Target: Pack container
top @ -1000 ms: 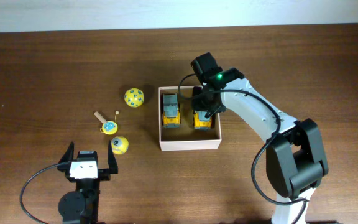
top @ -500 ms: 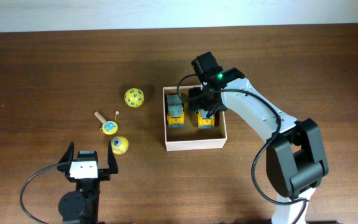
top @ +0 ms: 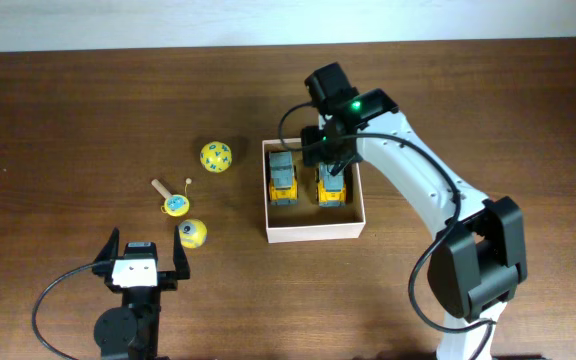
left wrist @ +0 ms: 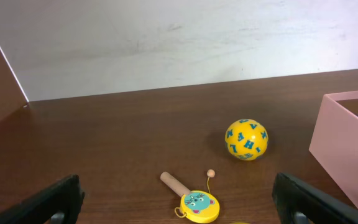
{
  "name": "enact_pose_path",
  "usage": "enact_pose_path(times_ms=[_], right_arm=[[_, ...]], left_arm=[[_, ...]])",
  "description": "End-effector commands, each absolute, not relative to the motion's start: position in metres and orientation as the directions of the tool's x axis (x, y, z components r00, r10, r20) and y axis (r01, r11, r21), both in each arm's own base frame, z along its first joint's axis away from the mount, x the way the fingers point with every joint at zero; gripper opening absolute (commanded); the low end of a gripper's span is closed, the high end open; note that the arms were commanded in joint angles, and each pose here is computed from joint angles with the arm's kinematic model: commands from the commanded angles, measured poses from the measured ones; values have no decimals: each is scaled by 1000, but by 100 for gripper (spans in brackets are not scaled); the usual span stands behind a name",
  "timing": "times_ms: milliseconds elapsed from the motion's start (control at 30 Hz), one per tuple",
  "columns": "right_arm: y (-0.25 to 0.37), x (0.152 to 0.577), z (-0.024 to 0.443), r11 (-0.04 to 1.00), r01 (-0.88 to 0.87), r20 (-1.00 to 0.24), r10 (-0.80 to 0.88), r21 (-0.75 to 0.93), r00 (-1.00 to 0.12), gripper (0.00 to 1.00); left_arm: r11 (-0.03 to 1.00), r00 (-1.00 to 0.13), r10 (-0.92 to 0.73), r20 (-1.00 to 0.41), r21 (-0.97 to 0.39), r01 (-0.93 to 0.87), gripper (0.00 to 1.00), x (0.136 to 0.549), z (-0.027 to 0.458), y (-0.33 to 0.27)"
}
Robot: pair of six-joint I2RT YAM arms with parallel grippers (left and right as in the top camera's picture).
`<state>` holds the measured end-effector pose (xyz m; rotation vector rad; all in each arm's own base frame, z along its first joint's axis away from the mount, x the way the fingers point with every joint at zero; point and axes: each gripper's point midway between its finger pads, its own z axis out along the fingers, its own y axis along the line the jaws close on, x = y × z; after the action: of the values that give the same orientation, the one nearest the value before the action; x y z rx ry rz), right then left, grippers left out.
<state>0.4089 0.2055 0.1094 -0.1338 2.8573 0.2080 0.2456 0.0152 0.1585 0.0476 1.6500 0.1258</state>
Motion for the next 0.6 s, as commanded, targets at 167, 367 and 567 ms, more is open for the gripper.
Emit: enact_pose_path(times_ms=[167,367,567], right_arm=[[235,395,109,982,-144,-286,-105,119,-953,25],[230,392,96,986,-125,-272,-91,109,-958,11],[230,392,81,986,-126,-280,-91,111,-956,10]], left_arm=[[992,-87,122,-989,125,-29,99,246,156,13],[992,-87,122,-989,125,-29,99,246,156,13],[992,-87,122,-989,125,-29,99,246,156,13]])
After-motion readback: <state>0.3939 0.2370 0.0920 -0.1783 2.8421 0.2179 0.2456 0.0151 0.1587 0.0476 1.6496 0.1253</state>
